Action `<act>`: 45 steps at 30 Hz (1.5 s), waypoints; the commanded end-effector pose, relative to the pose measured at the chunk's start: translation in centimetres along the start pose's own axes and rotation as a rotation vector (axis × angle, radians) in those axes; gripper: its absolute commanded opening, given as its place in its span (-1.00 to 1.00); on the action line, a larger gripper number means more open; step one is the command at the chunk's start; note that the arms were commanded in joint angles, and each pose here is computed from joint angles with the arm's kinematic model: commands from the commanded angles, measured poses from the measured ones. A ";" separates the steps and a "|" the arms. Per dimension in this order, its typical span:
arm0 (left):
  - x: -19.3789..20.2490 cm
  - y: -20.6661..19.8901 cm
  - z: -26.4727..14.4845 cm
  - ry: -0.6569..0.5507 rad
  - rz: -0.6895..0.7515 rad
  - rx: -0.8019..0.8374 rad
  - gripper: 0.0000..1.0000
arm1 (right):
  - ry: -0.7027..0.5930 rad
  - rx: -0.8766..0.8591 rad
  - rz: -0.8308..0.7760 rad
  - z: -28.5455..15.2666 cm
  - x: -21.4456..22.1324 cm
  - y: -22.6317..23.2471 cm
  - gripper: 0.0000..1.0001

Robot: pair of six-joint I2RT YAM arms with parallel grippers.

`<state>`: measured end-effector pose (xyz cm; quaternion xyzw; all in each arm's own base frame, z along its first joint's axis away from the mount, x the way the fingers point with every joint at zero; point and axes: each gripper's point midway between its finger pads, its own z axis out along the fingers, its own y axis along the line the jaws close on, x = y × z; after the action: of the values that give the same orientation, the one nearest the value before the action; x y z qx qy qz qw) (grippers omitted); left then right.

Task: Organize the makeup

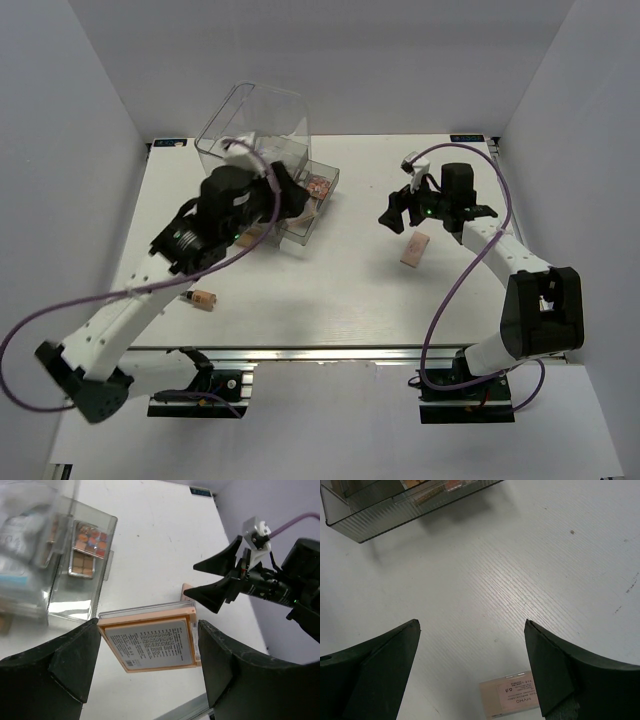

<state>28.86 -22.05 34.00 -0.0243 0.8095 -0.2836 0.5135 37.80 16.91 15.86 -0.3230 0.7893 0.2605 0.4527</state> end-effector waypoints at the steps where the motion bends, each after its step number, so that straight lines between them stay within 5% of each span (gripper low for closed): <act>1: -0.5 -1.7 2.9 0.030 0.219 -0.056 -0.94 | -0.056 0.024 -0.050 -1.2 -2.6 -0.3 0.79; 3: 1.9 -1.3 6.4 0.132 0.348 -0.114 -0.95 | -0.051 0.043 -0.048 -1.5 -2.2 -0.5 0.79; 5: -0.8 -2.2 7.9 0.083 0.393 -0.163 -0.96 | -0.051 0.075 -0.048 -2.0 -2.1 -0.9 0.79; 12: -0.6 -0.4 15.9 0.153 0.699 -0.343 -0.94 | -0.036 0.150 -0.007 -3.5 -0.2 -2.0 0.79; 23: 1.6 6.0 20.5 0.155 0.848 -0.577 -0.85 | -0.007 0.170 0.013 -3.8 2.2 -2.9 0.79; 34: 5.3 10.1 20.6 0.230 0.855 -0.687 0.71 | 0.082 0.221 0.102 -3.0 4.6 -4.1 0.79; 45: 5.1 9.3 20.0 0.230 0.769 -0.672 0.96 | 0.293 0.505 0.503 -3.5 8.9 -5.9 0.79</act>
<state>45.68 -24.95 16.51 0.1754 0.8580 0.2122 0.4337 36.63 8.99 8.33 -0.1015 0.9253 0.1385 0.3381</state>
